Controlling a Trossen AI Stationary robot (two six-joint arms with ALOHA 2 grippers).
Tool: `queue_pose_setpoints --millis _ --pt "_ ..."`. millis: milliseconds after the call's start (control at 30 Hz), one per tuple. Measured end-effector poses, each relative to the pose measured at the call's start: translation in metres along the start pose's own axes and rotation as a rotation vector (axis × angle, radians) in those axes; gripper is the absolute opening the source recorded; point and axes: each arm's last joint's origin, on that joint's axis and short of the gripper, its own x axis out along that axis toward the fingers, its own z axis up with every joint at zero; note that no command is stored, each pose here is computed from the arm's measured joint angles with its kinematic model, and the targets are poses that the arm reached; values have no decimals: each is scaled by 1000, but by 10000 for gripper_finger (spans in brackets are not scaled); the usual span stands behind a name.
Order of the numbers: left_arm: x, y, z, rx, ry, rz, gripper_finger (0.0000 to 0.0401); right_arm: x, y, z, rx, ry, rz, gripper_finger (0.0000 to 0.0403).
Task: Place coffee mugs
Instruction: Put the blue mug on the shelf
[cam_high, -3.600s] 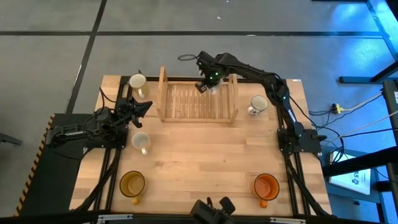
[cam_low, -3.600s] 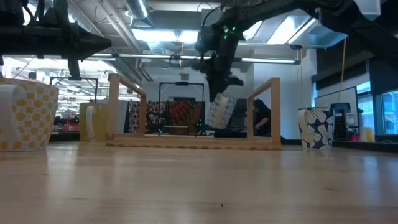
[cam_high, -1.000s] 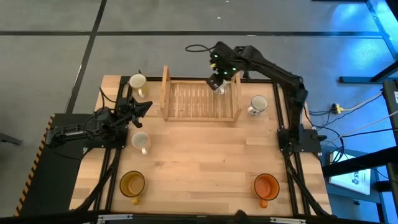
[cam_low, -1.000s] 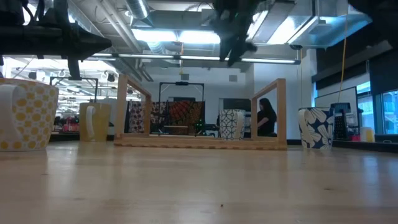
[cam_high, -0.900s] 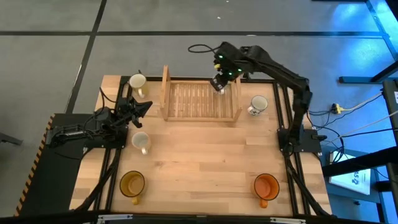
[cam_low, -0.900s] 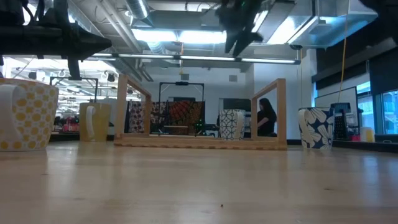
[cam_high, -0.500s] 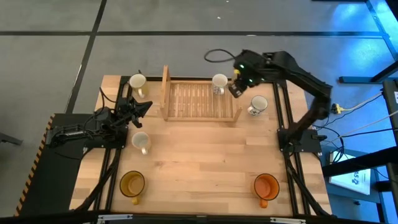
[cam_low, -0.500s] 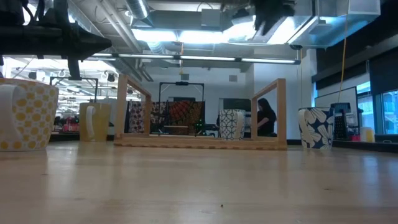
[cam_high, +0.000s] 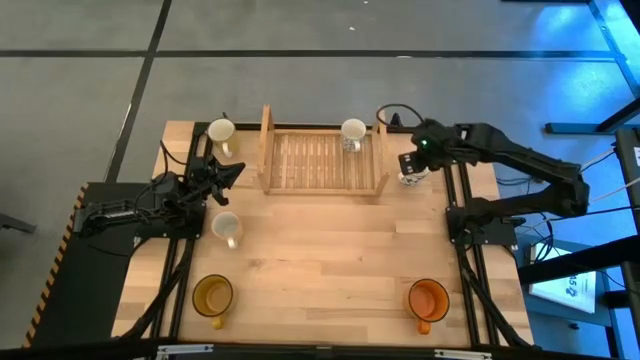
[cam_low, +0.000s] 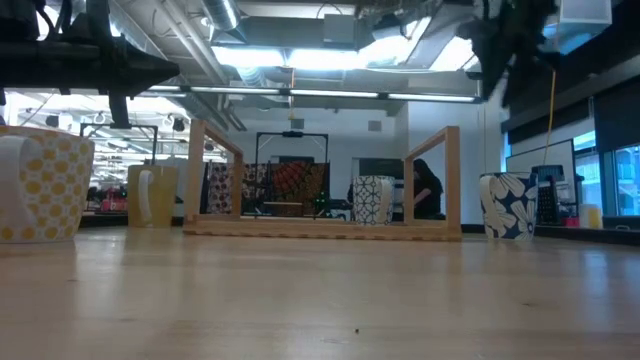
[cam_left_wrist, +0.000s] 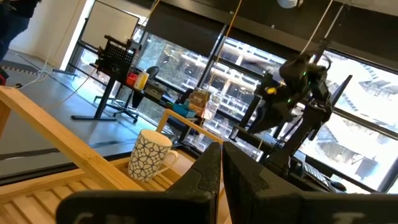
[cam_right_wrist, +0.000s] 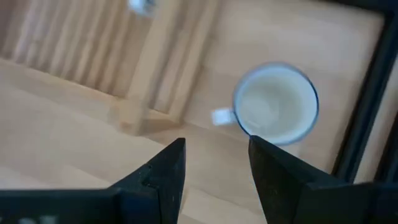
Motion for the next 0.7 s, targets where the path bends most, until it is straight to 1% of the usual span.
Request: queue_pose_setpoints --millis 133,267,400,467,567,700 --pt "0 0 0 0 0 0 9 26 -11 -2 50 19 -47 163" --pt "0 0 0 0 0 0 9 52 -14 3 83 30 -15 163" --pt "0 0 0 0 2 -6 9 73 -22 11 119 33 -52 163" --pt "0 0 0 0 3 -7 9 82 -24 15 125 41 -63 163" --pt "0 0 0 0 3 -7 9 92 -21 22 120 32 -46 163" --pt "0 0 0 0 3 -6 9 108 -23 28 125 64 -90 163"
